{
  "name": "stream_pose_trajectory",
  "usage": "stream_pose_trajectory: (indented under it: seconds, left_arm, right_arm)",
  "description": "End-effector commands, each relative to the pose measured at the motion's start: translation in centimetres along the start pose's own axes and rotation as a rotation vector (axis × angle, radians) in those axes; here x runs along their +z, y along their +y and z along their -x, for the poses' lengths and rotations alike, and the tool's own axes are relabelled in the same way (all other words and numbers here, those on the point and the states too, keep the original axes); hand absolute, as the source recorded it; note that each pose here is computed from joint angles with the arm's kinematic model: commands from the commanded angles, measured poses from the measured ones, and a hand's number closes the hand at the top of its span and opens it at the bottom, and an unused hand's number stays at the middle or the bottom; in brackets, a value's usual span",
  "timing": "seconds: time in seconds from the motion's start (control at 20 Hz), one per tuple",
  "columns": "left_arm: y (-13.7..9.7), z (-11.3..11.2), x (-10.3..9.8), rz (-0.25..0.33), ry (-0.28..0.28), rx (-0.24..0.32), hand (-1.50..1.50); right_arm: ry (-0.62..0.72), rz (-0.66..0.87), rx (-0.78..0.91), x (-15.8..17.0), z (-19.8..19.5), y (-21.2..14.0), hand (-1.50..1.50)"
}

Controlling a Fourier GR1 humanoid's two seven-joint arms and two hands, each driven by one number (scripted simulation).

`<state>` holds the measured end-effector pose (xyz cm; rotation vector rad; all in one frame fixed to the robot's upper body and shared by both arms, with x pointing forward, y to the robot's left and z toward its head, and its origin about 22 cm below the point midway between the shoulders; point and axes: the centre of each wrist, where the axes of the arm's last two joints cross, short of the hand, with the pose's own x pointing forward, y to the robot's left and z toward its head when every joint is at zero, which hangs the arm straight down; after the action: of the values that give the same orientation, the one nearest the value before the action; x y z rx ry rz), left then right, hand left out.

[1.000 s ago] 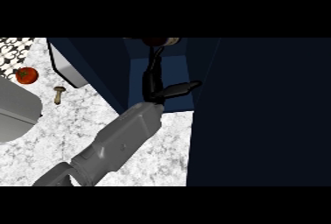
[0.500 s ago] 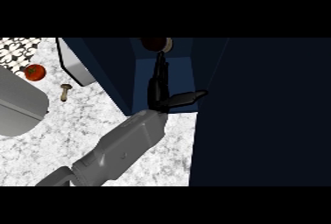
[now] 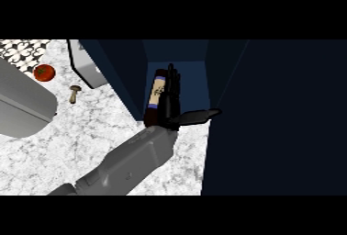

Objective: Pick up the wine, place it into the cabinet and close the cabinet

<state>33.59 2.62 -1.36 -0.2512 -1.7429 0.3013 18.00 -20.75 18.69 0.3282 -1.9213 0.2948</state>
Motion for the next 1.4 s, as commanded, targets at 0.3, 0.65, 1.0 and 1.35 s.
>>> stream_pose_trajectory:
  seconds: [0.3,0.65,1.0,1.35]
  left_arm:
    - [2.5,-0.9,3.2,0.054,-0.044,0.004,-1.50]
    - [2.2,-2.9,5.4,0.186,-0.035,0.022,-1.50]
    - [7.1,-6.0,8.8,0.222,-0.049,0.019,-1.50]
    - [10.6,-9.2,10.4,0.339,-0.020,0.055,-1.50]
  right_arm:
    - [-0.009,0.043,0.008,0.7,-0.9,0.1,-1.50]
    - [0.013,0.030,0.024,0.4,-0.6,0.7,-1.50]
    - [-0.010,0.033,0.075,2.1,-1.7,-1.2,-1.50]
    - [-0.013,-0.162,0.135,1.5,-1.6,-0.5,1.50]
